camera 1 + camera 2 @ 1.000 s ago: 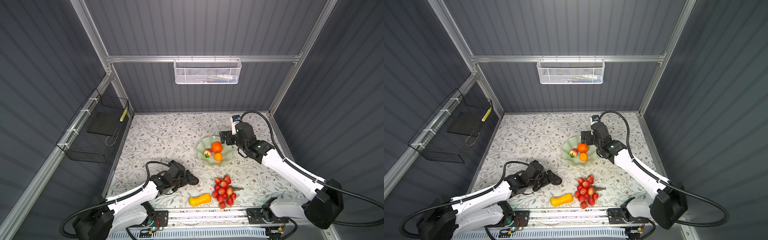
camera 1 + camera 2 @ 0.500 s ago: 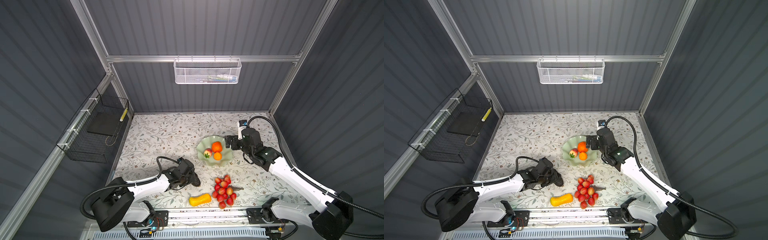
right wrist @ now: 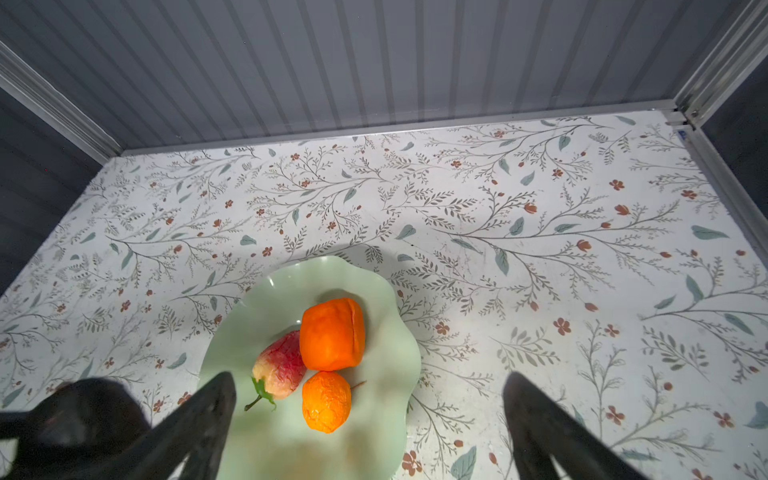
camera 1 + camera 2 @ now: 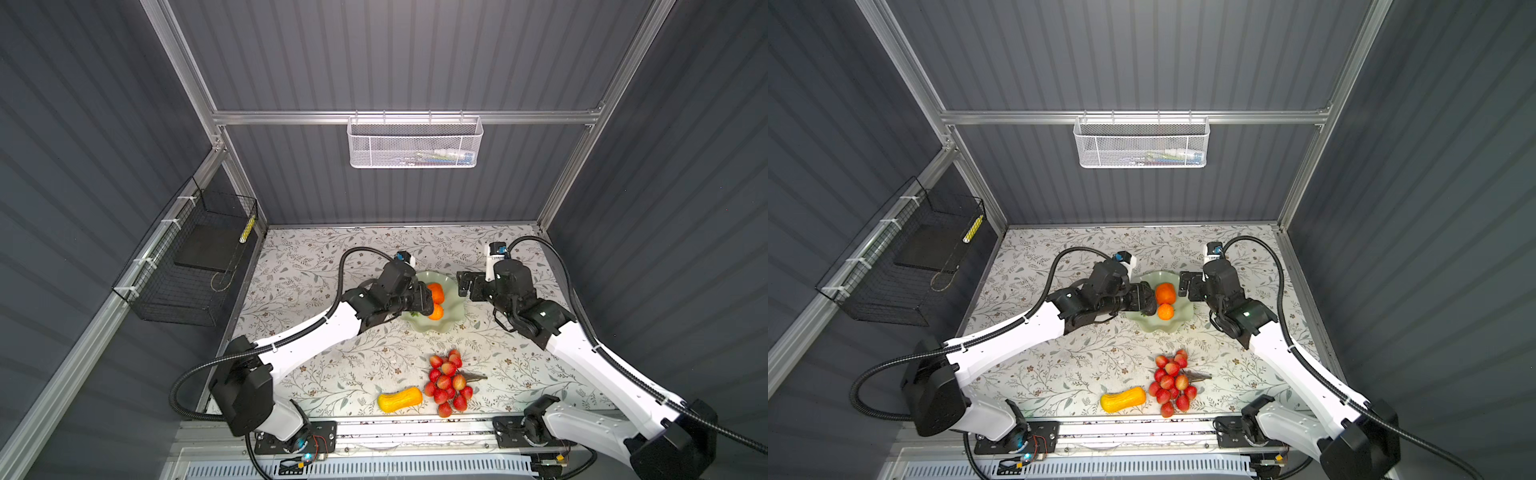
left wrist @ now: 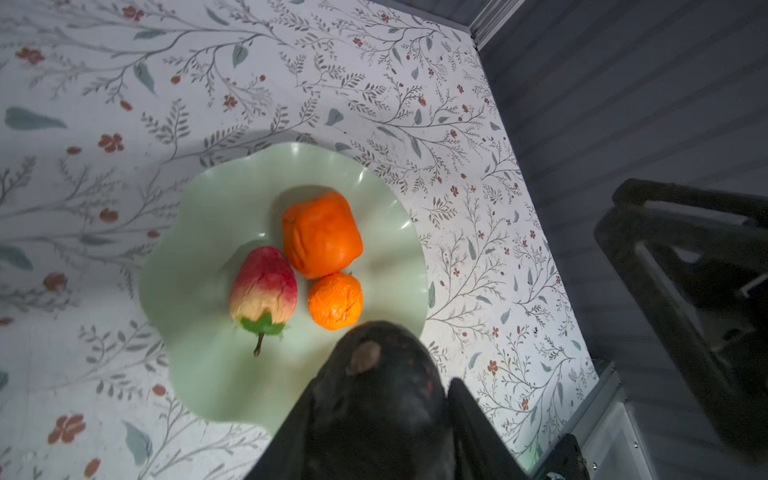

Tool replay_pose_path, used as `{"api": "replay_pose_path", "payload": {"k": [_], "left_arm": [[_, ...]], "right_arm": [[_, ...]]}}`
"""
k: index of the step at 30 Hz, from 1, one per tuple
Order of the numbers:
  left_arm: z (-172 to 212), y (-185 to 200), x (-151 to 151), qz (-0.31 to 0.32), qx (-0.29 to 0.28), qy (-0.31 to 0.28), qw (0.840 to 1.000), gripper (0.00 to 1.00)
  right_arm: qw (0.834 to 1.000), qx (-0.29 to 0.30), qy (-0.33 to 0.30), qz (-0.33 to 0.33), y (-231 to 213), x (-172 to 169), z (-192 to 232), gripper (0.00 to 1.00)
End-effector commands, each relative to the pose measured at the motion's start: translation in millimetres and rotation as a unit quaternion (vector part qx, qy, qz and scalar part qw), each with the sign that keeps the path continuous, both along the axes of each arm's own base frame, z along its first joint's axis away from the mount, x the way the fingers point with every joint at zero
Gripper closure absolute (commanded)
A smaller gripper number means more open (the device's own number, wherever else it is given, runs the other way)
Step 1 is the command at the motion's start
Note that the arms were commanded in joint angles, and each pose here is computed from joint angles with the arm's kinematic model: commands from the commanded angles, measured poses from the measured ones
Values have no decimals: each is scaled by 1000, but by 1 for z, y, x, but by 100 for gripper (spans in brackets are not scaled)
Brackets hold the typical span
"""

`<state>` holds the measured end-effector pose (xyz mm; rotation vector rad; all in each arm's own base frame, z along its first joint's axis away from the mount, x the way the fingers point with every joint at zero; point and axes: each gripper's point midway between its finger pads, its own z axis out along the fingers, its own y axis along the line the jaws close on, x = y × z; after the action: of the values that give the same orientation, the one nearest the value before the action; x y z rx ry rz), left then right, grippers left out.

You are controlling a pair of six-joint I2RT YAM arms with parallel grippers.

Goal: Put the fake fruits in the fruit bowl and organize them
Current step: 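Carry the avocado into the bowl with the left gripper and release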

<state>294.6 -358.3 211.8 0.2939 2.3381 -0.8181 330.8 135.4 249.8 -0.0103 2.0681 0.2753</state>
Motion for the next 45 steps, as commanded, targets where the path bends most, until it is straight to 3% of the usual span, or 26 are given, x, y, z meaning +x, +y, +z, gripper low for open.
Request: {"api": "replay_pose_path", "payload": {"k": [1,8,14,16,19,23,28,31,34,37,39,42,45], "left_arm": [[-47,-10,4,-52,73,20,996,67],[-86,-38,24,-38,50,55,996,67],[-111,-40,25,-15,41,85,995,65],[-115,-37,24,-6,41,89,995,62],[-114,-32,25,6,42,88,995,47],[-96,-29,29,13,37,61,997,28],[-45,-15,42,34,37,-12,999,18],[-7,17,54,81,52,-74,993,11],[25,70,63,152,66,-131,977,4],[30,136,70,233,59,-140,960,0],[21,173,70,268,49,-131,953,0],[2,219,61,314,77,-117,939,0],[-16,257,49,357,104,-97,923,0]], "right_arm": [[1000,13,-2,-7,-7,-6,4,1],[1000,20,-7,-21,-21,-18,7,1],[1000,17,-2,-26,-25,-18,1,1],[999,17,0,-27,-26,-17,0,1],[999,18,0,-26,-26,-16,-1,1],[1000,14,-2,-26,-27,-15,2,1],[1000,5,1,-12,-25,-18,4,1],[1000,0,17,19,-16,-23,-2,1],[994,5,52,92,9,-33,-18,4],[981,-5,81,174,42,-49,-38,6],[965,-44,104,235,67,-70,-58,6],[928,-116,117,335,109,-108,-85,6],[884,-140,133,425,147,-147,-112,8]]}}
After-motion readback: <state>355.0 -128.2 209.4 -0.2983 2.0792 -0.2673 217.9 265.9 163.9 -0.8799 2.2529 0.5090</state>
